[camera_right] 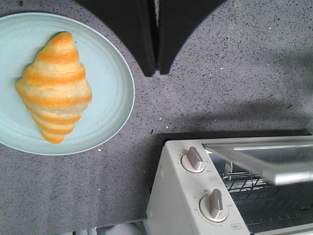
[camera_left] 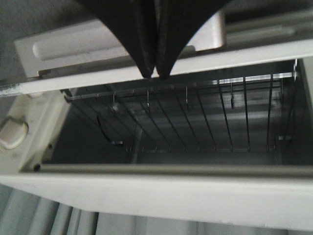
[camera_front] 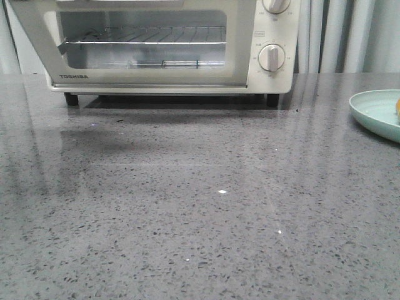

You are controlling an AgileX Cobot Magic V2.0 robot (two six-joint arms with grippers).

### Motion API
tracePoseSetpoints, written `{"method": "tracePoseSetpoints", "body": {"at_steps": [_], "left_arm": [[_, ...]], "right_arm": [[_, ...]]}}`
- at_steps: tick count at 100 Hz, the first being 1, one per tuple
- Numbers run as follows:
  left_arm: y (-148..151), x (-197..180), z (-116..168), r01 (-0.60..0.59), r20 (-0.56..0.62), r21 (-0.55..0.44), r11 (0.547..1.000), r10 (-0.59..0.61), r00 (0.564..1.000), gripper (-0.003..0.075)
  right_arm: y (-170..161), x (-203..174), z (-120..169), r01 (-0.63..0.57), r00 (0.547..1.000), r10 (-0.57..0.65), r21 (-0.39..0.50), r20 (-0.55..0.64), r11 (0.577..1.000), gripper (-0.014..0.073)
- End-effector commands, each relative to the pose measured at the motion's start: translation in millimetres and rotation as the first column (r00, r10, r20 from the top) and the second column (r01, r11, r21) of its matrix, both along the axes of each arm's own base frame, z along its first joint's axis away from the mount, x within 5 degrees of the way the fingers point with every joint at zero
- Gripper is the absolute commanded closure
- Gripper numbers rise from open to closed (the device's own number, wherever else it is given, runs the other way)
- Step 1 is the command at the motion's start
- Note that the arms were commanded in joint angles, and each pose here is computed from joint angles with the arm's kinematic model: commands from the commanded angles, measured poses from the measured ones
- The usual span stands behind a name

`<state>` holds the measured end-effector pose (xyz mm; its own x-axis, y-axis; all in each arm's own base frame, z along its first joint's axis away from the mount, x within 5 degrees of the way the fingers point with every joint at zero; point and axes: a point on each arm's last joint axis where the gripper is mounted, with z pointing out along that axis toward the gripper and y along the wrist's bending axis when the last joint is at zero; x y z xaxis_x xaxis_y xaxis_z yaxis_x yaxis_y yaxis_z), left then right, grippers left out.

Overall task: Put bread in oven
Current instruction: 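Pull the oven door down and open with the left gripper, then lower the right gripper over the croissant and grasp it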

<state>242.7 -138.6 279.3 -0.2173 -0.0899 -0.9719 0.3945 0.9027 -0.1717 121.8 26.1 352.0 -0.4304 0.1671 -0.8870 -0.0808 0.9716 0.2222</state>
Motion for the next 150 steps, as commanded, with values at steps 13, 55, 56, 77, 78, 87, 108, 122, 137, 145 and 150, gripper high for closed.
{"method": "tracePoseSetpoints", "body": {"at_steps": [13, 55, 56, 77, 78, 87, 108, 122, 137, 145, 150], "left_arm": [[4, -62, 7, 0.114, -0.046, -0.087, 0.99, -0.119, 0.992, 0.0742], [57, -143, 81, 0.253, 0.27, -0.246, 0.936, -0.185, 0.945, 0.0742], [57, -144, 81, 0.254, 0.268, -0.245, 0.936, -0.186, 0.945, 0.0742], [71, -161, 83, 0.265, 0.268, -0.231, 0.936, -0.201, 0.942, 0.0742], [71, -161, 83, 0.265, 0.267, -0.228, 0.937, -0.202, 0.942, 0.0742], [72, -162, 82, 0.269, 0.263, -0.21, 0.94, -0.211, 0.941, 0.0742], [71, -162, 81, 0.271, 0.254, -0.205, 0.94, -0.216, 0.943, 0.0742], [71, -162, 81, 0.272, 0.252, -0.204, 0.941, -0.218, 0.943, 0.0742], [71, -162, 80, 0.275, 0.24, -0.197, 0.941, -0.225, 0.944, 0.0742], [70, -162, 78, 0.277, 0.23, -0.19, 0.942, -0.232, 0.945, 0.0742], [70, -163, 77, 0.28, 0.22, -0.185, 0.942, -0.238, 0.946, 0.0742]], "right_arm": [[-1, 0, 9, -0.002, 1.0, 0.002, -0.018, 0.016, 1.0, 0.0662], [-7, -4, 21, 0.034, 0.995, -0.042, -0.089, -0.092, 0.995, 0.0653], [-7, -5, 24, 0.037, 0.995, -0.044, -0.092, -0.085, 0.995, 0.0647], [-12, 5, 52, 0.083, 0.99, -0.102, -0.179, -0.1, 0.98, 0.0295], [-12, 7, 52, 0.084, 0.989, -0.105, -0.185, -0.108, 0.979, 0.0281], [-15, 16, 56, 0.11, 0.969, -0.159, -0.251, -0.187, 0.962, 0.0151], [-15, 49, 65, 0.142, 0.922, -0.259, -0.371, -0.288, 0.918, 0.0142], [-9, 78, 65, 0.133, 0.906, -0.275, -0.401, -0.321, 0.906, 0.0142], [-5, 110, 53, 0.125, 0.867, -0.31, -0.433, -0.39, 0.893, 0.0142], [-6, 126, 43, 0.122, 0.842, -0.329, -0.444, -0.427, 0.888, 0.0143], [-7, 135, 34, 0.118, 0.823, -0.343, -0.453, -0.454, 0.884, 0.0143]]}}
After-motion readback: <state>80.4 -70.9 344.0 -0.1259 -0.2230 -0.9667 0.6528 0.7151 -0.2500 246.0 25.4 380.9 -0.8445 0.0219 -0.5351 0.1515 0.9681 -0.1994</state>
